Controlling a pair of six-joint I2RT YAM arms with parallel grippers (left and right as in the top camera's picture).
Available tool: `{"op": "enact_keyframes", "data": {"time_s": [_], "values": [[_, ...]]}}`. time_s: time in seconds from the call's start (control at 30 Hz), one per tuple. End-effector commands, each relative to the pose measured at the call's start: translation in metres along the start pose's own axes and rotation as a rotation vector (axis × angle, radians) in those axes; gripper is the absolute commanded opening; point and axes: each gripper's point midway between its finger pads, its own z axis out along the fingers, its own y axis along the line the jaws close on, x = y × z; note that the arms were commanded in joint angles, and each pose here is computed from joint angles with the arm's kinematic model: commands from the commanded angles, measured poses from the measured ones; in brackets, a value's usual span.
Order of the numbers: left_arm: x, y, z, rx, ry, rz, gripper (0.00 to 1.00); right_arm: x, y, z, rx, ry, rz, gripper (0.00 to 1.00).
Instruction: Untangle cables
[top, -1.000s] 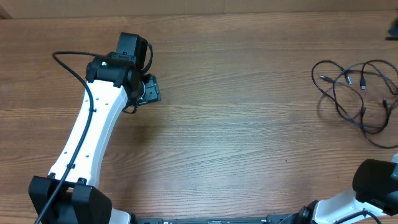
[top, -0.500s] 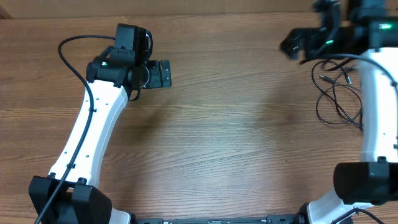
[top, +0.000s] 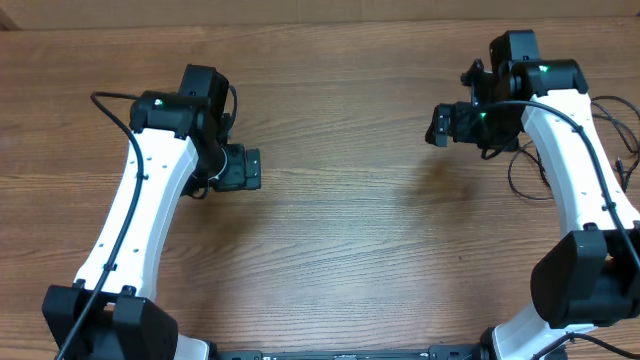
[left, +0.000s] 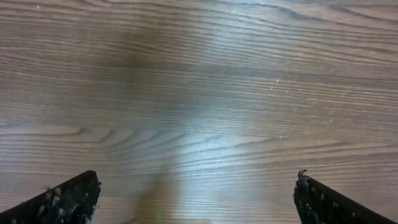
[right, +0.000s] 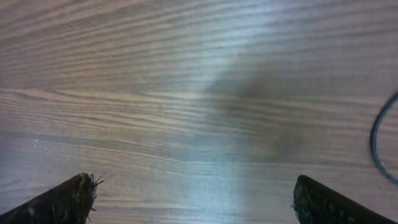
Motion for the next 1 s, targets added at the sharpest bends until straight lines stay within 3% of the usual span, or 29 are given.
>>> {"op": "enact_keyframes", "data": {"time_s": [0.0, 0.23, 0.53, 0.7, 0.97], "values": [[0.009, 0.002, -0.017, 0.015, -0.073, -0.009, 1.00, 0.002, -0.005, -0.006, 0.013, -0.010, 0.034, 1.00], [0.031, 0.011, -0.044, 0.065, -0.369, -0.004, 1.00, 0.003, 0.001, -0.034, 0.001, -0.187, 0.000, 1.00], [0.069, 0.039, -0.089, 0.099, -0.759, -0.107, 0.99, 0.044, 0.007, -0.074, -0.024, -0.499, -0.065, 1.00], [0.081, 0.042, -0.105, 0.130, -0.849, -0.114, 1.00, 0.063, 0.010, -0.106, -0.021, -0.635, -0.087, 1.00], [0.093, 0.045, -0.092, 0.107, -0.781, -0.111, 1.00, 0.068, 0.013, -0.119, -0.025, -0.681, -0.097, 1.00]]}}
